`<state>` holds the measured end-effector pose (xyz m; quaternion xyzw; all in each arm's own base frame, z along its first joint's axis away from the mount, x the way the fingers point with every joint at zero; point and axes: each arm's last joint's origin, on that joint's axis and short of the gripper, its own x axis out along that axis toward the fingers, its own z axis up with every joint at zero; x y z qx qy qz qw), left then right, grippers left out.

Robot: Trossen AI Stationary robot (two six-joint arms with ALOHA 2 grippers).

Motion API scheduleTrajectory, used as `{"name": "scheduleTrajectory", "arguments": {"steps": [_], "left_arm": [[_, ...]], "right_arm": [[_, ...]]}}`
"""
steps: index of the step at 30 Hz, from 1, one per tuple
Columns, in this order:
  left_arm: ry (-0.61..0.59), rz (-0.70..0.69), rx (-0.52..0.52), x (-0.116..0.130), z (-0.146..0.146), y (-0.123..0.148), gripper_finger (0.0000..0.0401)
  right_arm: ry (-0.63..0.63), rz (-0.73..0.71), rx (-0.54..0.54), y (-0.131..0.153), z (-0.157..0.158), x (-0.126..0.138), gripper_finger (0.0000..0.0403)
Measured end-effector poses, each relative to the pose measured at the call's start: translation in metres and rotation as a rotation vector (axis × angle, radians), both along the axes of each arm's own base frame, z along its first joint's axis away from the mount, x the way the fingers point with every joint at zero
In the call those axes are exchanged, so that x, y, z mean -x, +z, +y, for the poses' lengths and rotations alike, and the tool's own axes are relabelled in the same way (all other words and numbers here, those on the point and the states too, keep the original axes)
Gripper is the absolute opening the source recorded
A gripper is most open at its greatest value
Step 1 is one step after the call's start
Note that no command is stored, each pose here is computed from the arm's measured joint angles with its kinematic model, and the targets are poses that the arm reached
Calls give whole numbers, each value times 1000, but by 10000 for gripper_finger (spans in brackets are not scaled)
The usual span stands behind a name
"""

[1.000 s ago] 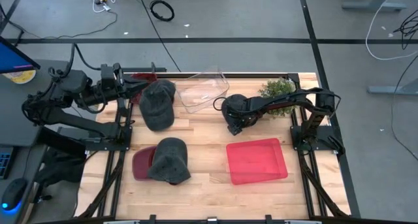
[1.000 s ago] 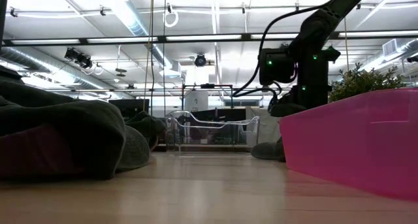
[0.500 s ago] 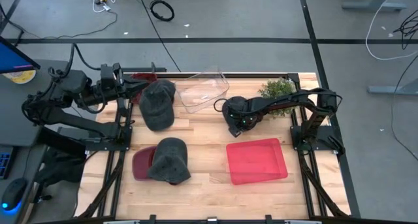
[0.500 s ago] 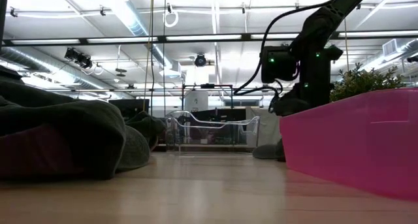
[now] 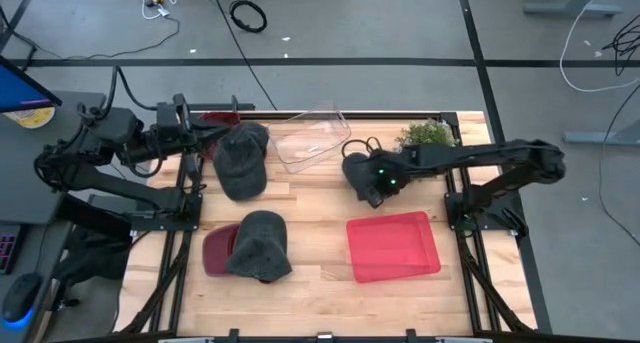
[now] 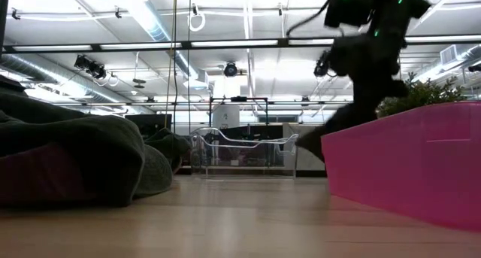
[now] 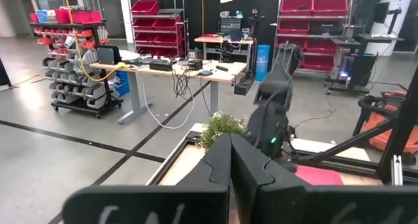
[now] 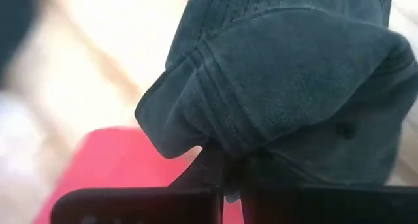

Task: Pick & Place hat
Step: Put the right black cap into the transparent bin

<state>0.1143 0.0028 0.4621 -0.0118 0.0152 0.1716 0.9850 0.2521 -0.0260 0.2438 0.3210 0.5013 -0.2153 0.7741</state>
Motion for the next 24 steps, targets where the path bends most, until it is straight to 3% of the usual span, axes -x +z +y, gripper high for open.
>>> {"name": "scheduleTrajectory", "arguments": {"steps": [5, 9, 17, 20, 24], "left_arm": [[1, 6, -4, -2, 0, 0, 3], [2, 7, -4, -3, 0, 0, 3], [8, 7, -4, -2, 0, -1, 12], [8, 6, -4, -2, 0, 0, 32], [8, 4, 3, -2, 0, 0, 63]], "right_arm": [[100, -231, -43, 41, 9, 4, 12], [112, -345, -97, 72, 12, 6, 12], [371, -883, -118, 158, 18, -8, 12], [422, -1019, -108, 178, 19, -9, 12], [453, -1074, -111, 186, 19, -8, 12]]}}
